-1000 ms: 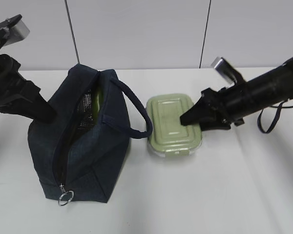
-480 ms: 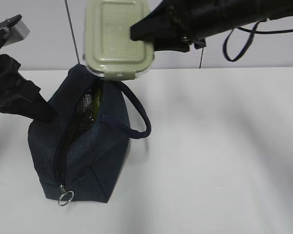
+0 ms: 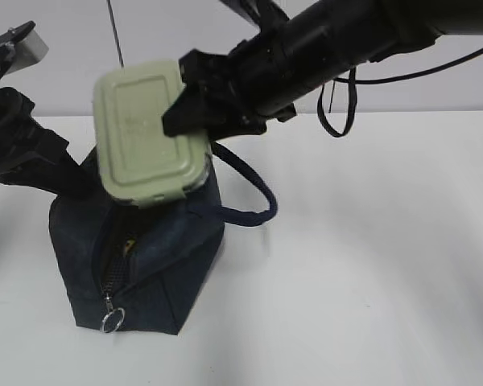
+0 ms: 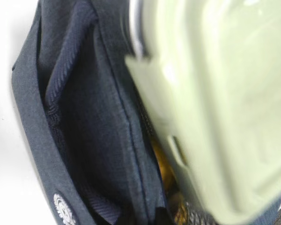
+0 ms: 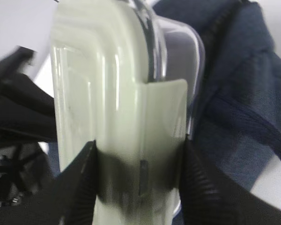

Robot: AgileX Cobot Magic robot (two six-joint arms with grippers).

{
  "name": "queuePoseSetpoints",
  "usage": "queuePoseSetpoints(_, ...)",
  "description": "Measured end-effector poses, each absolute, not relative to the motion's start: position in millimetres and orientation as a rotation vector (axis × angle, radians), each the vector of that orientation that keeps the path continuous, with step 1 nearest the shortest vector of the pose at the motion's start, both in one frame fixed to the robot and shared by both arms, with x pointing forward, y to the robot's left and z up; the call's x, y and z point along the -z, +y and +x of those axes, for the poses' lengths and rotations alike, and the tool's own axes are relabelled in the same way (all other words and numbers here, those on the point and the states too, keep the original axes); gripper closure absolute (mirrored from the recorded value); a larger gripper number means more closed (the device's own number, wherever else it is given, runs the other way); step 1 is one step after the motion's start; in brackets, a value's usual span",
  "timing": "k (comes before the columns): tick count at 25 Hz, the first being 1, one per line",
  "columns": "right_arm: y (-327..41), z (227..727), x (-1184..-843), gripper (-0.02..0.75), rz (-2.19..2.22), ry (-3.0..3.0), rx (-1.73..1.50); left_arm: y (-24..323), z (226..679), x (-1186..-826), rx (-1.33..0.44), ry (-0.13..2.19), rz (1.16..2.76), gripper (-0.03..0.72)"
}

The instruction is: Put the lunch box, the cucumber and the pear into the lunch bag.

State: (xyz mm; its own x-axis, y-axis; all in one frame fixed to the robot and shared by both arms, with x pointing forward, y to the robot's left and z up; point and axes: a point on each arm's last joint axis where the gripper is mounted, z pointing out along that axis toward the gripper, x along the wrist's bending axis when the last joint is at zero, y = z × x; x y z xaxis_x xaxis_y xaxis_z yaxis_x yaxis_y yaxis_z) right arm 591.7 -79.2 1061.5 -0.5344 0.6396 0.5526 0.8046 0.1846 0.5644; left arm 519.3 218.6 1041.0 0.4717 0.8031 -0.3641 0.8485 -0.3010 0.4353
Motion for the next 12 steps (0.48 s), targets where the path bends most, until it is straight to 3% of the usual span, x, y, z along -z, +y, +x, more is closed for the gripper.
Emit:
queuePoseSetpoints(5, -88, 593, -1034, 0.391, -1.552, -2.453, 0.951, 217, 520, -1042, 0.111, 1.369, 2.117, 0.667)
queuePoseSetpoints(12, -61, 590, -1014, 0.391, -1.519, -2.432, 0.941, 216, 520, -1043, 0.122, 1.368, 2.108, 0.667)
